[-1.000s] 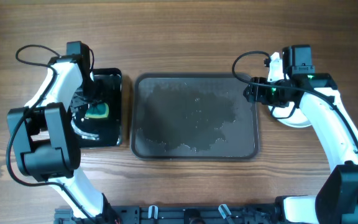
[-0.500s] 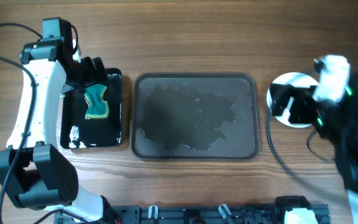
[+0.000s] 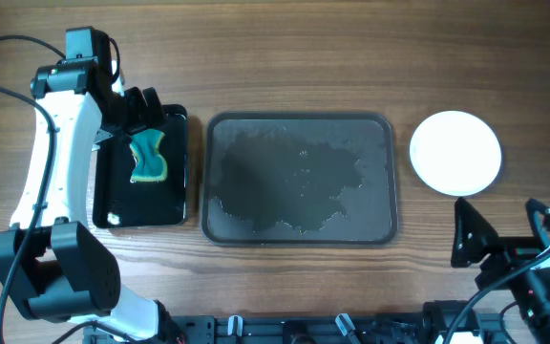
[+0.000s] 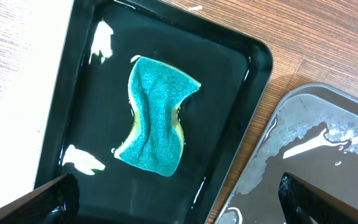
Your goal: Clean dirty plates on tray and stack at the side
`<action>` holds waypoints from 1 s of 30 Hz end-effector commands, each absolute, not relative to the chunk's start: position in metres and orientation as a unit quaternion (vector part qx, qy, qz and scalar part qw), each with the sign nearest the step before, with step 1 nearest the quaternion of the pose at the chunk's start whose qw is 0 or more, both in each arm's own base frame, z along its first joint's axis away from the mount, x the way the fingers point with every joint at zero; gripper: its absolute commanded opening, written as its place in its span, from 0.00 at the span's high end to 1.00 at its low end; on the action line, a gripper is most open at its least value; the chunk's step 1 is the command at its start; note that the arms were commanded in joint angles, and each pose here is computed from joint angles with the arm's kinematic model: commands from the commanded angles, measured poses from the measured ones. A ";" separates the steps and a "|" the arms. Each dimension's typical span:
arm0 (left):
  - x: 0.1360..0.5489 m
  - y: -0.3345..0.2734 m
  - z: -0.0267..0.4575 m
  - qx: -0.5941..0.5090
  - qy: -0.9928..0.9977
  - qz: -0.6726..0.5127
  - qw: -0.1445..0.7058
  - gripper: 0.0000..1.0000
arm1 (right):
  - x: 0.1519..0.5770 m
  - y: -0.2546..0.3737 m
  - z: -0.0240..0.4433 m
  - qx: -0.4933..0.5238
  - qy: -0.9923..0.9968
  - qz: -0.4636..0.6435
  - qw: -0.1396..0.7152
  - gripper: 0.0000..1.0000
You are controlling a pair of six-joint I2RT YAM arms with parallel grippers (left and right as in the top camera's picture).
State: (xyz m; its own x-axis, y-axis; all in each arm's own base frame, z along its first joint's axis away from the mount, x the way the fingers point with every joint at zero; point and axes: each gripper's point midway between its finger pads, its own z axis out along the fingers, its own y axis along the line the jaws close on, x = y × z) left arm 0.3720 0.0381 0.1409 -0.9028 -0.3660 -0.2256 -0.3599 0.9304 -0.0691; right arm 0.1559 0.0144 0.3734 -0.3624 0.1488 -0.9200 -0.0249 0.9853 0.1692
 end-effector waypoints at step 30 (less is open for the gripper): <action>0.374 0.035 0.140 -0.190 0.974 -0.020 0.117 0.00 | 0.246 0.026 0.173 -0.002 0.711 0.097 0.697 0.00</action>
